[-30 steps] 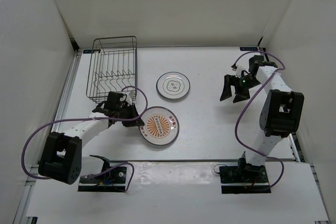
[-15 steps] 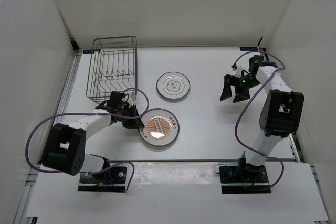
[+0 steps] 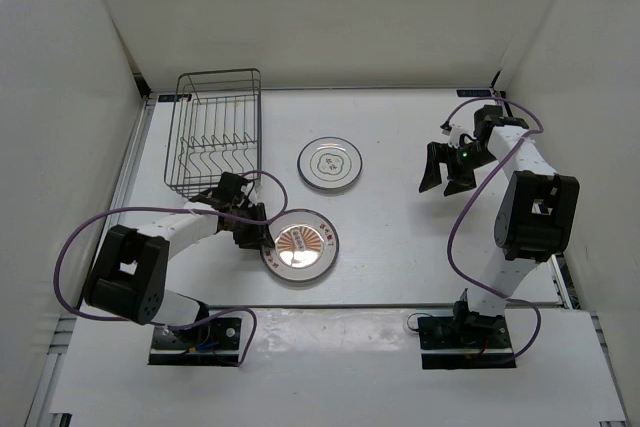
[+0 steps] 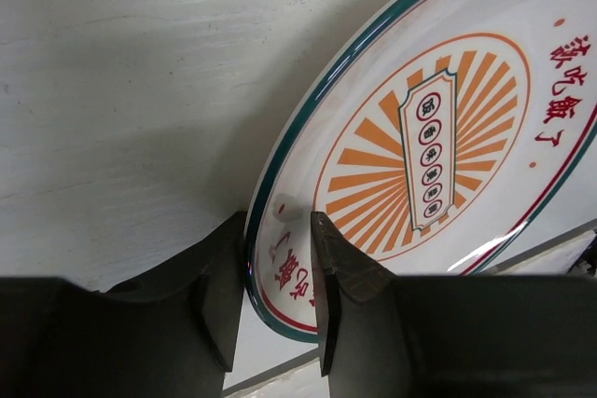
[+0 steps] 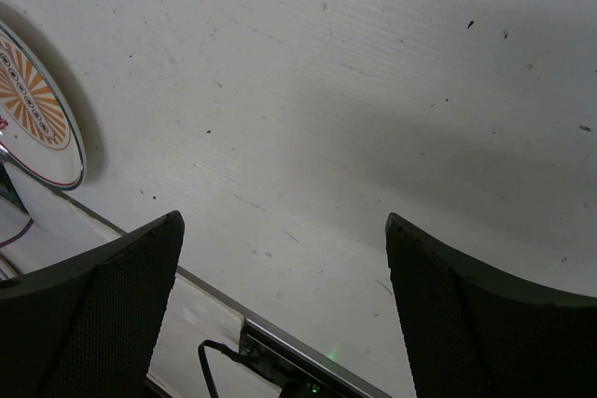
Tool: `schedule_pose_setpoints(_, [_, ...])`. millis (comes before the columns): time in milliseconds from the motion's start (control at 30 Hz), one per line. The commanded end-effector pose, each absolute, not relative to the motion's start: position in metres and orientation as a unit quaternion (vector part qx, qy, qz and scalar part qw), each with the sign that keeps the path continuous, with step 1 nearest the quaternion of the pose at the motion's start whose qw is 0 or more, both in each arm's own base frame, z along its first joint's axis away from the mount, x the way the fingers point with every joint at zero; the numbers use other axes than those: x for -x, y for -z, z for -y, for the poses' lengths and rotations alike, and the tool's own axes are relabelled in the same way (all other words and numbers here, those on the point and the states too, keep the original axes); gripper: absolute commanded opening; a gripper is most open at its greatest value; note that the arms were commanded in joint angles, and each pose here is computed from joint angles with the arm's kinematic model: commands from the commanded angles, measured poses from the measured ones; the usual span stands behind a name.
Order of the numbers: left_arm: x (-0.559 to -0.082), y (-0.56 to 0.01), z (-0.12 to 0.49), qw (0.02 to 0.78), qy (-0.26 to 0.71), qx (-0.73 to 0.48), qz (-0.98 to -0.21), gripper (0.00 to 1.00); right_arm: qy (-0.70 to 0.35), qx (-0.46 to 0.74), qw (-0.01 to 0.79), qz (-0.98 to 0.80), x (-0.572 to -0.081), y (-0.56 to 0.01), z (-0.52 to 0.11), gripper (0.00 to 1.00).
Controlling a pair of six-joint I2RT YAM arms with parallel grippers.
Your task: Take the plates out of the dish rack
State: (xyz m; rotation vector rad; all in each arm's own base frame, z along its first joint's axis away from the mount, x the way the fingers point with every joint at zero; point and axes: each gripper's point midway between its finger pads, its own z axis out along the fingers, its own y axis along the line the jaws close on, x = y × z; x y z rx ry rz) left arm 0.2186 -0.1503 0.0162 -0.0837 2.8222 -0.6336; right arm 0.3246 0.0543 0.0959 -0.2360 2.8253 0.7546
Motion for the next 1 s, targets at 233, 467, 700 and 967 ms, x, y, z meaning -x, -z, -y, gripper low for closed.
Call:
schedule_pose_setpoints(233, [-0.219,-0.008,0.124,0.117,0.111,0.016,-0.987,0.49,-0.248,0.087,0.128,-0.956,-0.336,-0.108,-0.05,0.9])
schedule_pose_setpoints(467, [-0.236,-0.041,0.126,0.164,0.101,-0.022,-0.981,0.59,-0.241,0.081,0.125,-0.959,-0.335,-0.105,-0.049,0.9])
schedule_pose_setpoints(700, [-0.243,-0.072,0.126,0.206,0.086,-0.054,-0.973,0.75,-0.23,0.081,0.128,-0.961,-0.337,-0.104,-0.047,0.9])
schedule_pose_setpoints(967, [-0.256,-0.134,0.117,0.289,0.07,-0.073,-0.952,1.0,-0.205,0.081,0.126,-0.967,-0.33,-0.104,-0.04,0.9])
